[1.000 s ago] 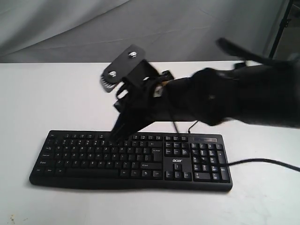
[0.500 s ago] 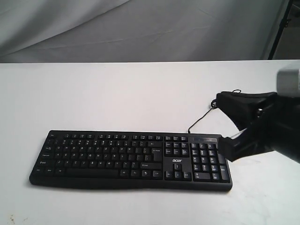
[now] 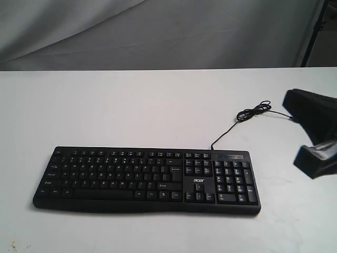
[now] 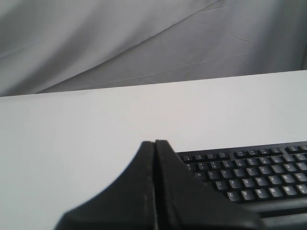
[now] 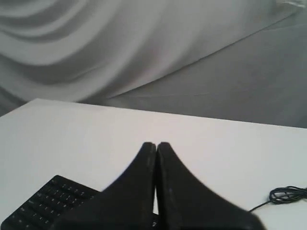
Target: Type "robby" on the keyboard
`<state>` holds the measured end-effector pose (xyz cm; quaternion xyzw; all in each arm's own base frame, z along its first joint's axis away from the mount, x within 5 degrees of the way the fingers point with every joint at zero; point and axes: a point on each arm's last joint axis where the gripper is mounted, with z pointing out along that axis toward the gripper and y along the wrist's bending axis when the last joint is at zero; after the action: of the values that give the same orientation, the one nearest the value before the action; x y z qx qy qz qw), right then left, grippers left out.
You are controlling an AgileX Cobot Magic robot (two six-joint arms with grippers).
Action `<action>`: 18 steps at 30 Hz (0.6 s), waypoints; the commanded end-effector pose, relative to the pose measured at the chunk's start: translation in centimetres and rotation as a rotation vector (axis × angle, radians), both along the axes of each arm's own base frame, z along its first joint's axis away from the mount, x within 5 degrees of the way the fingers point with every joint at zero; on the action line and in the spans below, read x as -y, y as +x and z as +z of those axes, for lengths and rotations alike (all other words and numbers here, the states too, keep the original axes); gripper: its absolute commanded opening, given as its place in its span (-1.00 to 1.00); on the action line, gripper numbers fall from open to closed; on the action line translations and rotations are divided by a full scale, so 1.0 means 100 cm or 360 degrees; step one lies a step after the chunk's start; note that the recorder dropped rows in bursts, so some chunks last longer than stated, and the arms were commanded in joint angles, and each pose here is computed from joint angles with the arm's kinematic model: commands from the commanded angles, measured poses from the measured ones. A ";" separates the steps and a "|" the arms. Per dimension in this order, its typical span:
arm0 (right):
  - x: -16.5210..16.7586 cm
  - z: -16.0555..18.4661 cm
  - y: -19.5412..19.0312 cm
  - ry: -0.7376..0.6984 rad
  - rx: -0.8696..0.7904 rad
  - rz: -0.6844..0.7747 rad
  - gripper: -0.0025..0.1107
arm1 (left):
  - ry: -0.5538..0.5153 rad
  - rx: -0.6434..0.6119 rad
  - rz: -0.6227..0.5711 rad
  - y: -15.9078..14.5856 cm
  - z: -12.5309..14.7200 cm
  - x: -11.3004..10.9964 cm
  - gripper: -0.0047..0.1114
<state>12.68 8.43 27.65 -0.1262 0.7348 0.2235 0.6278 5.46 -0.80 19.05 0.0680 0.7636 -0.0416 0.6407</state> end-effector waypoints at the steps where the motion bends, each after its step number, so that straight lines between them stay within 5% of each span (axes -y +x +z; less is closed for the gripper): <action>1: 0.025 -0.015 -0.009 -0.0001 -0.0015 -0.0150 -0.96 | 0.0001 0.0011 -0.0009 0.000 -0.001 0.000 -0.92; 13: 0.059 -0.016 -0.027 0.0016 -0.0113 -0.0412 -0.96 | 0.0001 0.0011 -0.0009 0.000 -0.001 0.000 -0.92; 18: 0.063 -0.035 -0.027 -0.0183 -0.0091 -0.0461 -0.96 | 0.0001 0.0011 -0.0009 0.000 -0.001 0.000 -0.92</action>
<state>10.10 2.41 24.99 -0.0304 0.7737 0.1263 0.6202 5.46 -0.80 19.05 0.0680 0.7636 -0.0416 0.6407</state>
